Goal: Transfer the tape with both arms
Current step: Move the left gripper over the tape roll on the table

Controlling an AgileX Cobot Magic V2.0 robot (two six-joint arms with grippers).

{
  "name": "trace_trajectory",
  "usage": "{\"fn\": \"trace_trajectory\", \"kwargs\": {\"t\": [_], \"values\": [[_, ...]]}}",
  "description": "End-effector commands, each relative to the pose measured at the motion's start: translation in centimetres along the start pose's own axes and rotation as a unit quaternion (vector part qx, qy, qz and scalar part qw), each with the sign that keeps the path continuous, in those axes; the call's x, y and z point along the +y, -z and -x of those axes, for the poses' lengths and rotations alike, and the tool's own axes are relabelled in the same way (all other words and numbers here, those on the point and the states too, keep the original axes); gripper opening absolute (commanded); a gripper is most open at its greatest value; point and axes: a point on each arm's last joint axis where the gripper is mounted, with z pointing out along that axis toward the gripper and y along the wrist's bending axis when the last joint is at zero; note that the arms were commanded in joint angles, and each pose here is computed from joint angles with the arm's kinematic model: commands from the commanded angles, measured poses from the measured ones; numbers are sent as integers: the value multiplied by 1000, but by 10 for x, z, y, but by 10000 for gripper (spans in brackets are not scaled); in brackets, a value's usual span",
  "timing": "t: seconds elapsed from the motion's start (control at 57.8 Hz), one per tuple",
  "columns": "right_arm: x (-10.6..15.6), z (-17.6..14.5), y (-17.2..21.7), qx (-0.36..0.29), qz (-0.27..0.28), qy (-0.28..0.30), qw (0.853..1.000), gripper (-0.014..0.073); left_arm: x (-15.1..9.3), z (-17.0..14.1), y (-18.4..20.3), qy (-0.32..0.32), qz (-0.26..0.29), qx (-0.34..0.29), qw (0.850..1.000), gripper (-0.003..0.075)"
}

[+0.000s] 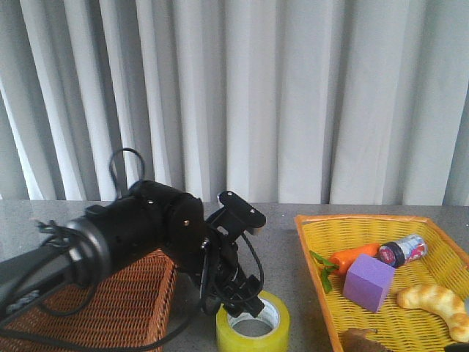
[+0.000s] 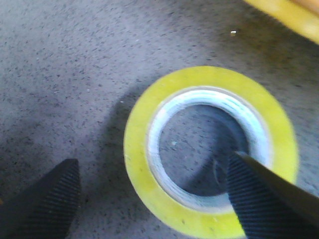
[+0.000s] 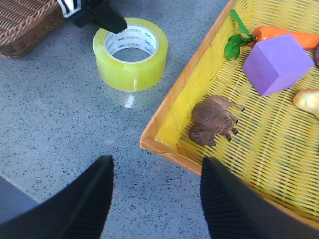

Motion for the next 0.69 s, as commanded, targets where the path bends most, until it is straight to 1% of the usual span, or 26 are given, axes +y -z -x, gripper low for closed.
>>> {"fn": "trace_trajectory", "kwargs": {"t": [0.0,0.121,0.26,0.329,0.398,0.554,0.675], "values": [[-2,11,6,-43,-4,0,999,400,3,19,19,12,15,-37,999,578],[-2,11,6,-43,-4,0,999,400,6,21,3,29,14,-16,999,578],[-2,11,6,-43,-4,0,999,400,21,18,-12,77,15,6,997,578],[-2,11,6,-43,-4,0,999,400,25,16,-17,96,5,15,995,577],[-2,11,6,-43,-4,0,999,400,23,16,-18,93,-9,20,995,576],[-2,11,6,-41,-4,0,999,400,20,17,-18,92,-16,13,996,574],[-2,11,6,-41,-4,0,999,400,20,17,-18,93,-16,14,995,534]]}}
